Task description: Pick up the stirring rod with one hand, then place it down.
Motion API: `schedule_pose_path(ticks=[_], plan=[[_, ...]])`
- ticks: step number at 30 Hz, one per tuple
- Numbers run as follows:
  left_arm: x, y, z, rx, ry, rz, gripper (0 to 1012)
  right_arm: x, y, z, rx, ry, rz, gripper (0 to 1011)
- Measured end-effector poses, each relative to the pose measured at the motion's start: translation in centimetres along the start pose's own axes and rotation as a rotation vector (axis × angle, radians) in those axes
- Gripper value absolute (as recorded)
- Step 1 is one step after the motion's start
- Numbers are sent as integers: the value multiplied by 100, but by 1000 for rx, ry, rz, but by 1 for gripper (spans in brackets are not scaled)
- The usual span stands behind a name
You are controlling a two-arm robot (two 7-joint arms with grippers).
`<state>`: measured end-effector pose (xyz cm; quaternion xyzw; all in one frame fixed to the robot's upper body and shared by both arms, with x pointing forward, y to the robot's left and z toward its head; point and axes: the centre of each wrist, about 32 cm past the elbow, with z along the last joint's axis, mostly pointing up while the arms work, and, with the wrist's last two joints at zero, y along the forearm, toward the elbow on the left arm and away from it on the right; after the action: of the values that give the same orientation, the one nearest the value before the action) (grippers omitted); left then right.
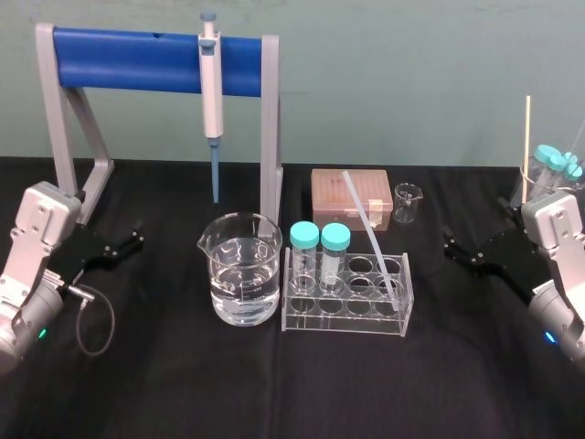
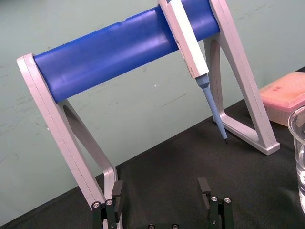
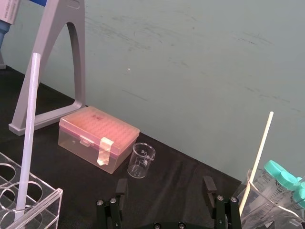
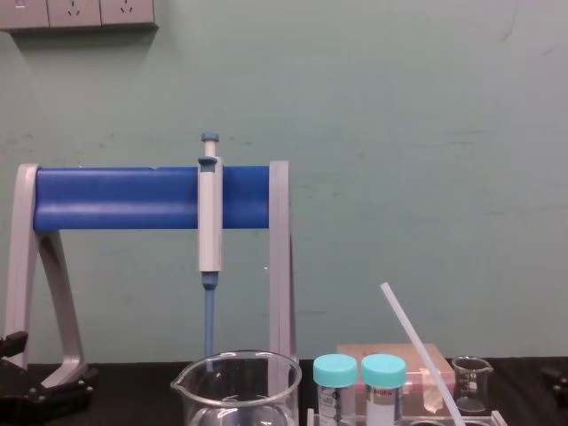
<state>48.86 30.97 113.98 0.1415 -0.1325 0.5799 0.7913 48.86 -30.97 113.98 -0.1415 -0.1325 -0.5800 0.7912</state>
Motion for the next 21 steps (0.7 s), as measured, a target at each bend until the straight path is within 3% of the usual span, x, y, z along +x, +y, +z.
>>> schedule_pose_path(ticks=[21], plan=[[0, 0, 0, 0, 0, 0, 1000, 0, 0, 0, 0, 0, 0, 1003]])
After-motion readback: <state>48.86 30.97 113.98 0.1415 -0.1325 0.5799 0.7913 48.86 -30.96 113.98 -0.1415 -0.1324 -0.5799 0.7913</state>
